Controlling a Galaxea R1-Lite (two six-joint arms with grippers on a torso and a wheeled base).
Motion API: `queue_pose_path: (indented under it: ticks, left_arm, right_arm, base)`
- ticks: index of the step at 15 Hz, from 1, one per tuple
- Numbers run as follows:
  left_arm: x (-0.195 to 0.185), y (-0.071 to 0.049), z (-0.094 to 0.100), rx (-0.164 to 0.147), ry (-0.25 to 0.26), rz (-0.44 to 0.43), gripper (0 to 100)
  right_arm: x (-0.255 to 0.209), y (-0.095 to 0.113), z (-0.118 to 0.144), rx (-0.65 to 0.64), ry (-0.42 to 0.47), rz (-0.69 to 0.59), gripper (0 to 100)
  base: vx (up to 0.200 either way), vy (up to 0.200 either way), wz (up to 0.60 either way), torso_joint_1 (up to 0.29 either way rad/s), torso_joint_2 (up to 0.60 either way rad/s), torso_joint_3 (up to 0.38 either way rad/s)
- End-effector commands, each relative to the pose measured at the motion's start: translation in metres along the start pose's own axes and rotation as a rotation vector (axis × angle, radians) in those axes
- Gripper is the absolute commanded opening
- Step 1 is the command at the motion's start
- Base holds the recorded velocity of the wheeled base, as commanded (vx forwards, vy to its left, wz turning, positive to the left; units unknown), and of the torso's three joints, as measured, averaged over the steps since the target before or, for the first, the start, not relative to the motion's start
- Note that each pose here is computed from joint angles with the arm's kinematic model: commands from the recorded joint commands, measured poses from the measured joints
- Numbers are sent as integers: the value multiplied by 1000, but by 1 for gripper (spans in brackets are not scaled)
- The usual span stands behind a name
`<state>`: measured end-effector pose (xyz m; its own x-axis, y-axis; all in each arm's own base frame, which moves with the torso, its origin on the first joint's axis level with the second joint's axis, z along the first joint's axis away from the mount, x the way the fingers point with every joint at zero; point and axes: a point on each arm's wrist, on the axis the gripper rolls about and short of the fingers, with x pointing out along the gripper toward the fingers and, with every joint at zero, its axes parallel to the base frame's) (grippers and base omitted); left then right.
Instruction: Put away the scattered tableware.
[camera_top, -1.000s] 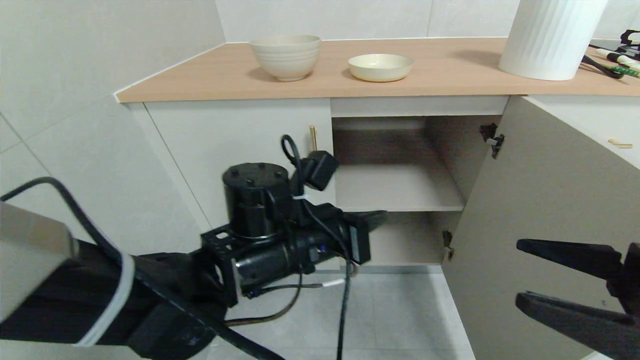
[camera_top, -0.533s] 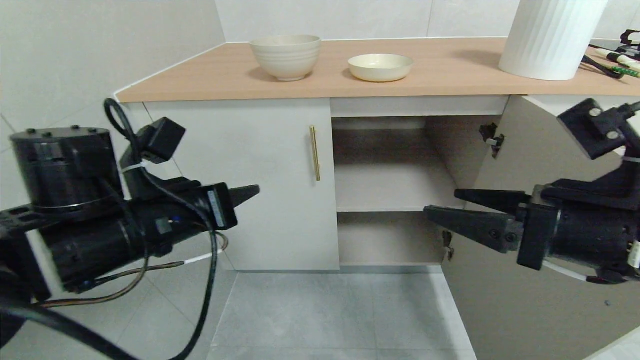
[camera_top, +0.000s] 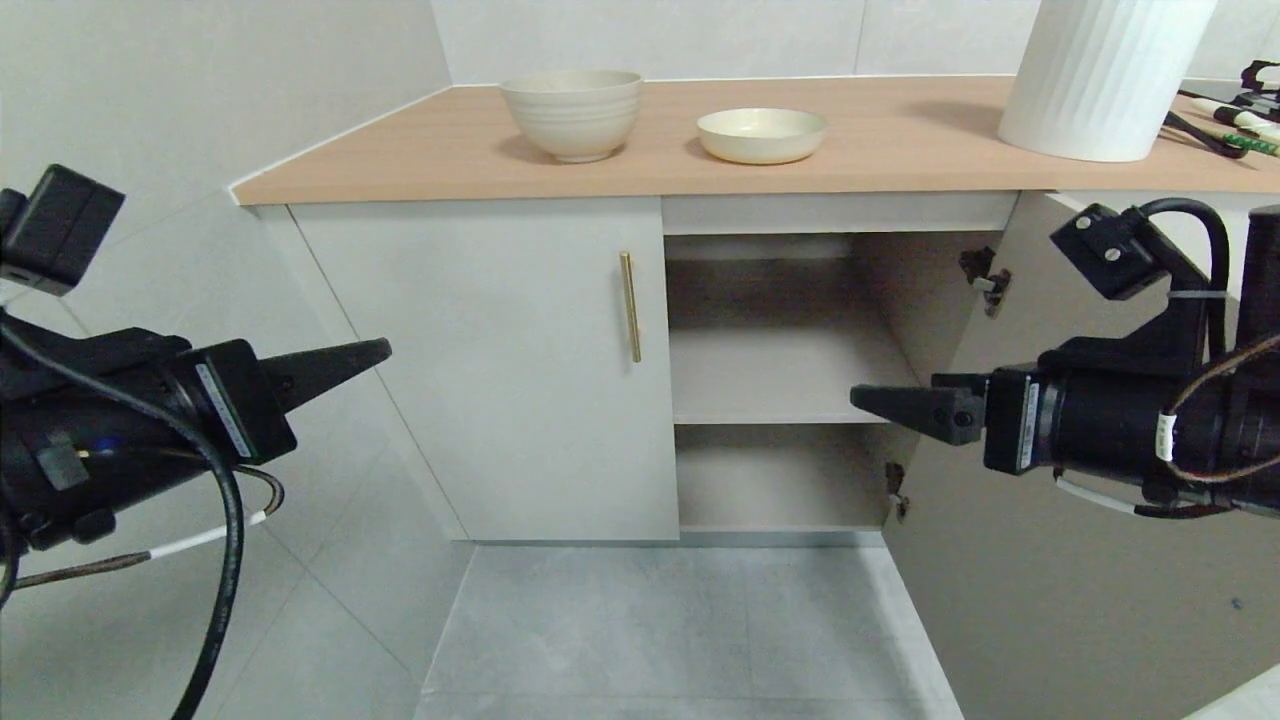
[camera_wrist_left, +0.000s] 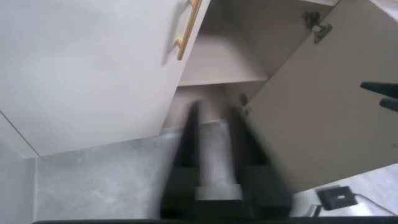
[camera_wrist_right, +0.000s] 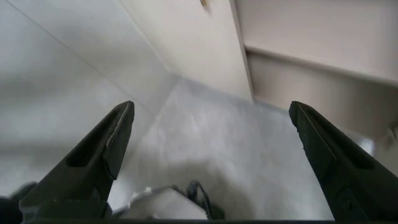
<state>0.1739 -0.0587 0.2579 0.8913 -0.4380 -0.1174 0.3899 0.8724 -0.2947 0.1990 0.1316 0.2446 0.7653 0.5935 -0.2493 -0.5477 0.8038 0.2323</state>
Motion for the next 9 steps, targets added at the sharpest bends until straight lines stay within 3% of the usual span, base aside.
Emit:
queue_pose_path:
  ticks: [1, 5, 9]
  left_arm:
    - [-1, 0, 0, 2, -5, -1, 100]
    - [-3, 1, 6, 8, -51, 9, 100]
    - [-3, 1, 5, 6, -48, 5, 100]
  right_arm:
    - [-9, 0, 0, 0, -8, -3, 100]
    - [-3, -2, -2, 1, 7, -49, 100]
    - [-2, -2, -2, 1, 6, -57, 100]
  base:
    - [0, 0, 0, 0, 0, 0]
    - [0, 0, 0, 0, 0, 0]
    - [0, 0, 0, 0, 0, 0]
